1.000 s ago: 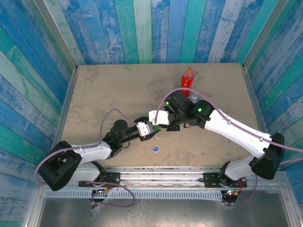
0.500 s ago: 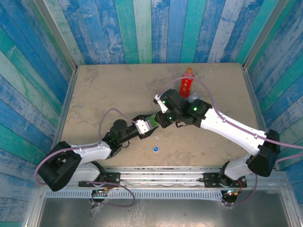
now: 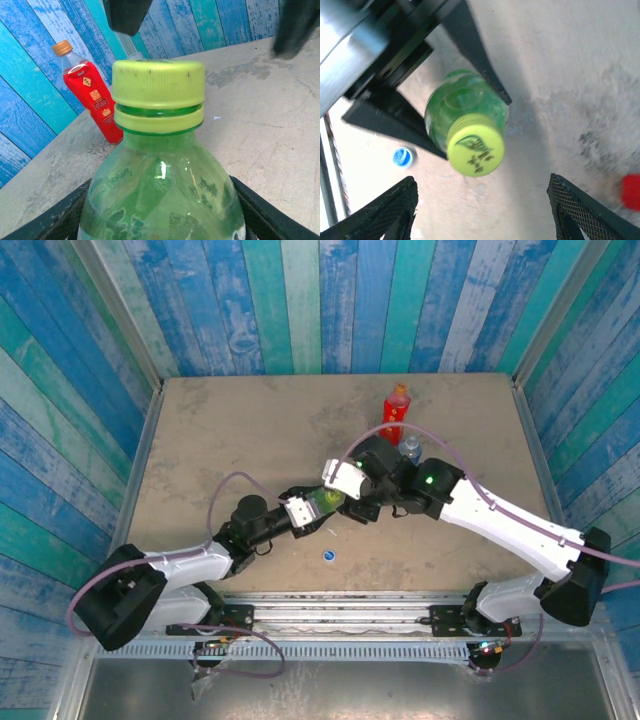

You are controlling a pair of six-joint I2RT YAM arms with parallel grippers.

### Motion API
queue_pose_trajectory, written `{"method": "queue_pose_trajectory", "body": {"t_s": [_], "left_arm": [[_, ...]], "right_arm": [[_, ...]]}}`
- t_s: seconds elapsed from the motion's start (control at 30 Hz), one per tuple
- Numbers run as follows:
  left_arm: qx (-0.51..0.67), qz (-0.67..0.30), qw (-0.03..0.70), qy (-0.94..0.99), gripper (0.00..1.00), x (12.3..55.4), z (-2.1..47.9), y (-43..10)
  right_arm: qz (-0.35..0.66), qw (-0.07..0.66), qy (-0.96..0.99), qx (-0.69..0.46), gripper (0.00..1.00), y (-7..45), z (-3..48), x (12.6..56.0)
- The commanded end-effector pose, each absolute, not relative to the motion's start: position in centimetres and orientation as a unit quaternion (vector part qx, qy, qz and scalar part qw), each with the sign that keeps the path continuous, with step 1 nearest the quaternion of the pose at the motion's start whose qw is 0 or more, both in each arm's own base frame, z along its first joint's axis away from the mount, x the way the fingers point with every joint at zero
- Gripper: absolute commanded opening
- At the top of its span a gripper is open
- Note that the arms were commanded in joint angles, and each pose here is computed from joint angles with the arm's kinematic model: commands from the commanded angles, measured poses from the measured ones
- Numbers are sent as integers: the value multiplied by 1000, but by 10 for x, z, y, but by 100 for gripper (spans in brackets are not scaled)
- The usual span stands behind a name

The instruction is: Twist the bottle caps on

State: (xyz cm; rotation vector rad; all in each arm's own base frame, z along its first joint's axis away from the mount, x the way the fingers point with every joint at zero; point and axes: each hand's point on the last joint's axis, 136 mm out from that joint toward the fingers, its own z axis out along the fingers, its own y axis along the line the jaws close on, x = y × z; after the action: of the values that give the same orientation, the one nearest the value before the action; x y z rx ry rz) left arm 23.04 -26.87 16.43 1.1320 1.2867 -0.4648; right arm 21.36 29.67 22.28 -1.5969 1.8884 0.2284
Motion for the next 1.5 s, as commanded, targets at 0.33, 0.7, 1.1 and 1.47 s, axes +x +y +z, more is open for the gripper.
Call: {"method": "queue_pose_trajectory", "body": {"t_s": [0.33, 0.7, 1.1, 1.47], "left_arm": [[508, -211, 620, 560, 66, 220, 157, -268], [508, -212, 619, 560, 65, 220, 156, -268], [490, -198, 631, 568, 65, 229, 160, -265], [493, -199, 627, 570, 66, 230, 158, -267]], "right_arm": [[37, 284, 550, -785, 50, 306, 216, 205], [53, 277, 557, -781, 28, 318, 213, 207], [178, 312, 803, -475, 15, 328, 217, 223], [227, 262, 891, -294, 40, 319, 204, 224]]}}
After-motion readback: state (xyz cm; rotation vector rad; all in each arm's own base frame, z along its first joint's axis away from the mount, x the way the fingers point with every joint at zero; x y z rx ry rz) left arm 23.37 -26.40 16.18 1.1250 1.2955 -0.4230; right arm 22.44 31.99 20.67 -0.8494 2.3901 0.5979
